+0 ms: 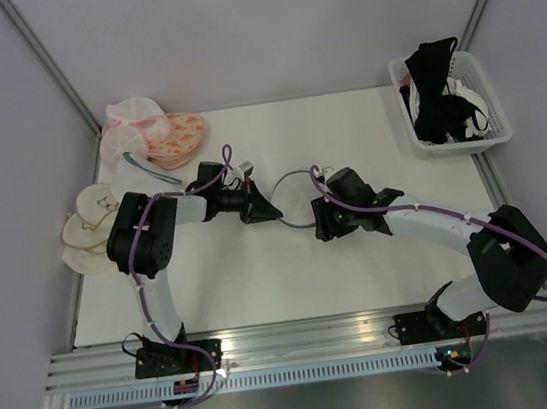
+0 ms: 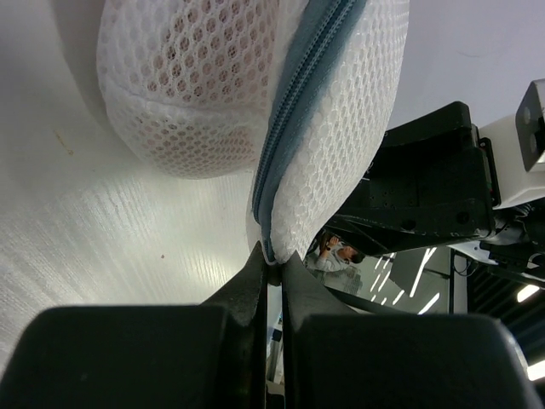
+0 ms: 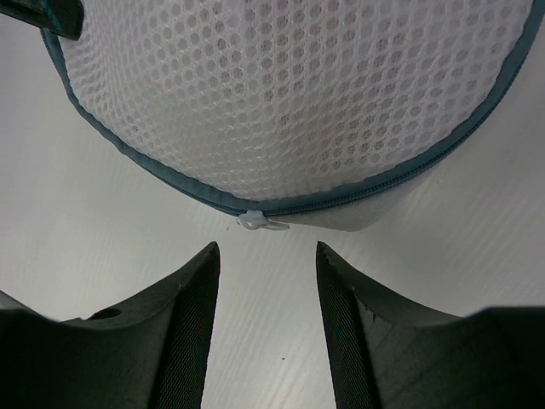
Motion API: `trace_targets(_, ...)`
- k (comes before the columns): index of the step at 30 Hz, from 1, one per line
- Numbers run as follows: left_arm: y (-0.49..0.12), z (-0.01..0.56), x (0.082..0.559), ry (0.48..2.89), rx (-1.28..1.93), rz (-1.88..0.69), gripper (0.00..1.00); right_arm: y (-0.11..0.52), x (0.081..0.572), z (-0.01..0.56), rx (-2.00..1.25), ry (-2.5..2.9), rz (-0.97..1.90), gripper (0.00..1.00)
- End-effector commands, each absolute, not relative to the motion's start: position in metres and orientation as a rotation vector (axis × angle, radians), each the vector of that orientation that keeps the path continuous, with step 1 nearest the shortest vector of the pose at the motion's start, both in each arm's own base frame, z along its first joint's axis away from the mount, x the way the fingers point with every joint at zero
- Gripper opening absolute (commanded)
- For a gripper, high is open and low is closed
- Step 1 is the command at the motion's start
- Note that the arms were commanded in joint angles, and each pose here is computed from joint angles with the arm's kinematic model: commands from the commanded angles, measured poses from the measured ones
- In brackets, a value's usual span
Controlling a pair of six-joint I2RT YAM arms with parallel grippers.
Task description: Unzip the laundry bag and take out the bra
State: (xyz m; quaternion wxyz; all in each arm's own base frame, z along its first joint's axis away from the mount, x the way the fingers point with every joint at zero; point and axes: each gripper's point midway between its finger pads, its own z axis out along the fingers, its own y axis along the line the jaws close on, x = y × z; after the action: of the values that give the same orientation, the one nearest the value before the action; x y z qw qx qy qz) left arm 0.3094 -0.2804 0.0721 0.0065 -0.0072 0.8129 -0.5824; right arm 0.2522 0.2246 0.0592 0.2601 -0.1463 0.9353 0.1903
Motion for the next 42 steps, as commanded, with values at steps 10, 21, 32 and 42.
trace_targets(10, -0.282, 0.078, 0.316, 2.500, 0.069, -1.828, 0.02, 0.255, 0.280, 0.079, -0.436, 2.408, 0.631, 0.46)
trace_targets(21, -0.282, 0.074, 0.314, 2.512, 0.067, -1.825, 0.02, 0.242, 0.277, 0.083, -0.403, 2.402, 0.577, 0.00)
trace_targets(32, -0.278, 0.087, 0.335, 2.490, 0.026, -1.774, 0.02, 0.216, 0.242, 0.101, -0.395, 2.459, 0.553, 0.00)
trace_targets(42, -0.272, 0.132, 0.355, 2.390, -0.127, -1.636, 0.72, 0.224, 0.221, 0.104, -0.398, 2.482, 0.687, 0.00)
